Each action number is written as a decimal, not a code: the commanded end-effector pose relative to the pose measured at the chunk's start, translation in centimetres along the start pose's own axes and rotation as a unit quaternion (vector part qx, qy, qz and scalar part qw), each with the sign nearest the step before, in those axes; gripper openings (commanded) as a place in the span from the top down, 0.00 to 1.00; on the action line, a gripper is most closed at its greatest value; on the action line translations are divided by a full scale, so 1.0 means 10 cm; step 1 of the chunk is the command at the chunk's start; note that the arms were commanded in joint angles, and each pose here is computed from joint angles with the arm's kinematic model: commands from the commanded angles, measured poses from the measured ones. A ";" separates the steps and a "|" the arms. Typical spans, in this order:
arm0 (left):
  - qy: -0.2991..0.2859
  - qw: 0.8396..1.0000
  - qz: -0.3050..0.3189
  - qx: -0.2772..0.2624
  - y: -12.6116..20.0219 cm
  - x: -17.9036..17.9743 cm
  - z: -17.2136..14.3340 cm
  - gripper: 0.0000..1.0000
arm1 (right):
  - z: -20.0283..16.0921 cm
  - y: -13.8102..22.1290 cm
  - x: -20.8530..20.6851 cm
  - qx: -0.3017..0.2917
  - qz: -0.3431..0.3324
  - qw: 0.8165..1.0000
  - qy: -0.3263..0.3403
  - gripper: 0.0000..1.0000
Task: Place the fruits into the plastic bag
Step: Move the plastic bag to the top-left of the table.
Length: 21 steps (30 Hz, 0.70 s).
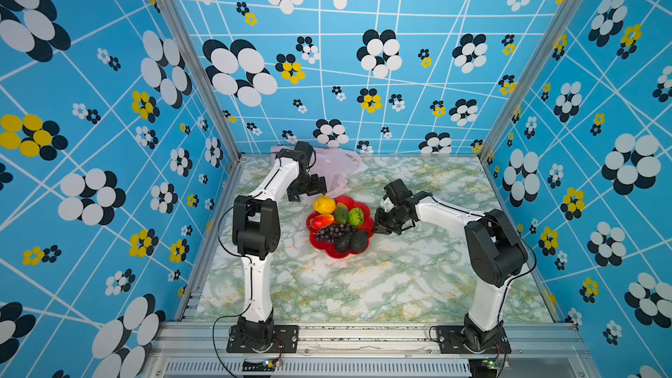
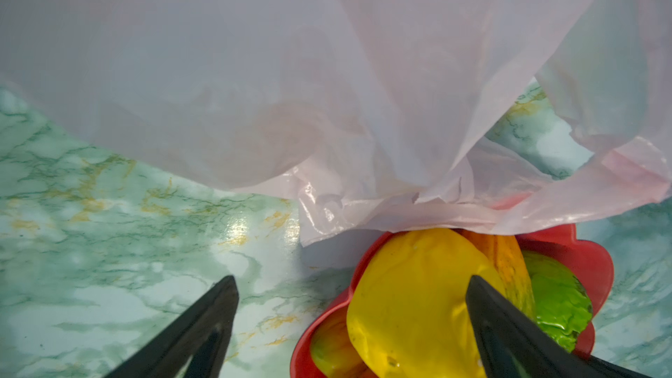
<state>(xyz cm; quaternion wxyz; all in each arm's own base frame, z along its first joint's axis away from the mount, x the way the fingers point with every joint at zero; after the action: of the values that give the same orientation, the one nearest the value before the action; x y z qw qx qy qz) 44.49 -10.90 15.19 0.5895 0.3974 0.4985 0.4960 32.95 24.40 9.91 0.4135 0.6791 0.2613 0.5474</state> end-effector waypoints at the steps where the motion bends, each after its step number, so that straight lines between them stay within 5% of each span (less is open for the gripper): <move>1: -0.001 1.000 -0.025 -0.017 0.16 -0.06 0.03 0.01 | -0.02 0.06 -0.05 -0.008 -0.022 1.000 0.004 0.96; 21: -0.007 0.995 -0.085 -0.047 0.25 -0.39 0.13 0.01 | -0.03 0.23 -0.27 -0.020 -0.028 0.999 -0.005 0.97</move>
<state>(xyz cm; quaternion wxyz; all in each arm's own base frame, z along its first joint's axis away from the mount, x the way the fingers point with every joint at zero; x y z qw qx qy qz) 45.03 -13.50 15.77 0.6273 0.3603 0.5107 0.4647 32.42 22.49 10.29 0.4271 0.6792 0.2531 0.5405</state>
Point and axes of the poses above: each gripper's point midway between its finger pads, its own y axis back along the fingers, its own x axis along the line the jaws close on, z = x × y, the point moved 5 cm from there along y, back along the fingers, and after that the axes turned 10 degrees about -y, right-handed, at the moved point
